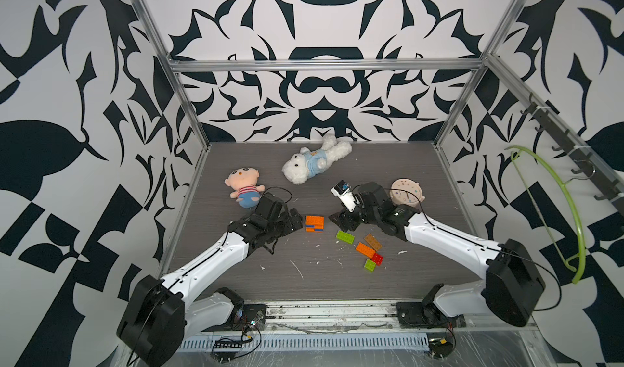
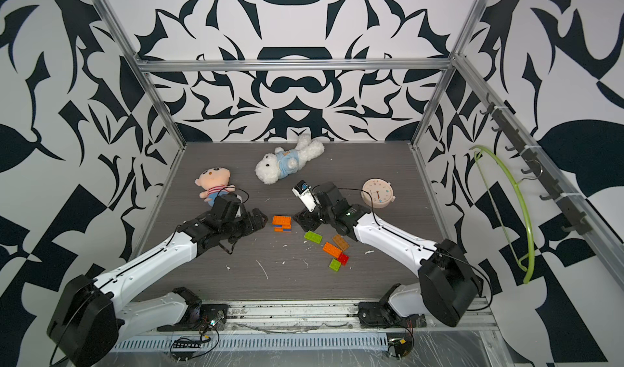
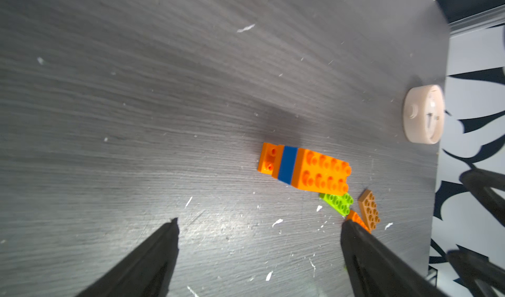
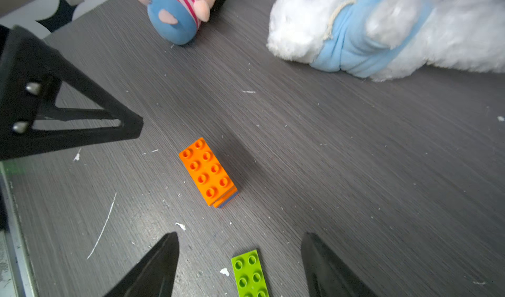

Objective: Assemble the number 5 with lego
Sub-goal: Adjust the lego brick at the center of the board.

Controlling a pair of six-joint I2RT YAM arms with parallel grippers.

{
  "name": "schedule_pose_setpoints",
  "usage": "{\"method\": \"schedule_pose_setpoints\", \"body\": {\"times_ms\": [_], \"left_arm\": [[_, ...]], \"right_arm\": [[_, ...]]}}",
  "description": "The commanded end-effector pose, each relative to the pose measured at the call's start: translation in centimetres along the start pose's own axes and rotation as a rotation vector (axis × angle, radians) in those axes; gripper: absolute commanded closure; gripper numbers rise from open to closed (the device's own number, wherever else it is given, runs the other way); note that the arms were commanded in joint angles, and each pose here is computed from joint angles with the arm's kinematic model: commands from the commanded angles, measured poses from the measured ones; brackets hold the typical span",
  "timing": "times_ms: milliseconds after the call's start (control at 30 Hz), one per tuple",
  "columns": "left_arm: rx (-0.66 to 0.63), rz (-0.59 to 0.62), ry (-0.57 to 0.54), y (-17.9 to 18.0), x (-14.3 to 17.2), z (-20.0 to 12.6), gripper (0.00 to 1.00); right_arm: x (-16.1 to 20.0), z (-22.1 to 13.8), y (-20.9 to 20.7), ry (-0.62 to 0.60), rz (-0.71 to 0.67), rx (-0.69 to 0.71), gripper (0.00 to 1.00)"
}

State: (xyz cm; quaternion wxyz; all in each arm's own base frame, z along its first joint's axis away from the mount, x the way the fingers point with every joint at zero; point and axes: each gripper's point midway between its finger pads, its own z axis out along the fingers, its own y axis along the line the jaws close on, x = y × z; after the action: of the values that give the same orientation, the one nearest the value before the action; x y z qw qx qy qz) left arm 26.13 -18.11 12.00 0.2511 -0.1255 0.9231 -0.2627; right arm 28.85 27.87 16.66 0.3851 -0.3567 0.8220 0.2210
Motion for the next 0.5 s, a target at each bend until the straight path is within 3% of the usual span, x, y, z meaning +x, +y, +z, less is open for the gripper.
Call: {"method": "schedule_pose_setpoints", "body": {"times_ms": [0, 200, 333, 467], "left_arm": [[0.015, 0.029, -0.083, 0.1, -1.1, -1.0, 0.01], [0.031, 0.083, -0.222, 0.7, -2.5, -2.6, 0.01], [0.011, 0.117, -0.315, 1.5, -3.4, -3.5, 0.01], [-0.014, 0.152, -0.363, 1.8, -4.1, -4.6, 0.01]], "right_arm": [[-2.5, -0.7, -0.3, -0.096, -0.044, 0.018, 0.23], [-3.6, -2.1, -0.3, -0.23, -0.132, 0.051, 0.21], [-3.7, -2.4, -0.9, -0.175, -0.127, 0.086, 0.2], [-4.1, -3.2, -1.3, -0.21, -0.118, 0.115, 0.2]]}}
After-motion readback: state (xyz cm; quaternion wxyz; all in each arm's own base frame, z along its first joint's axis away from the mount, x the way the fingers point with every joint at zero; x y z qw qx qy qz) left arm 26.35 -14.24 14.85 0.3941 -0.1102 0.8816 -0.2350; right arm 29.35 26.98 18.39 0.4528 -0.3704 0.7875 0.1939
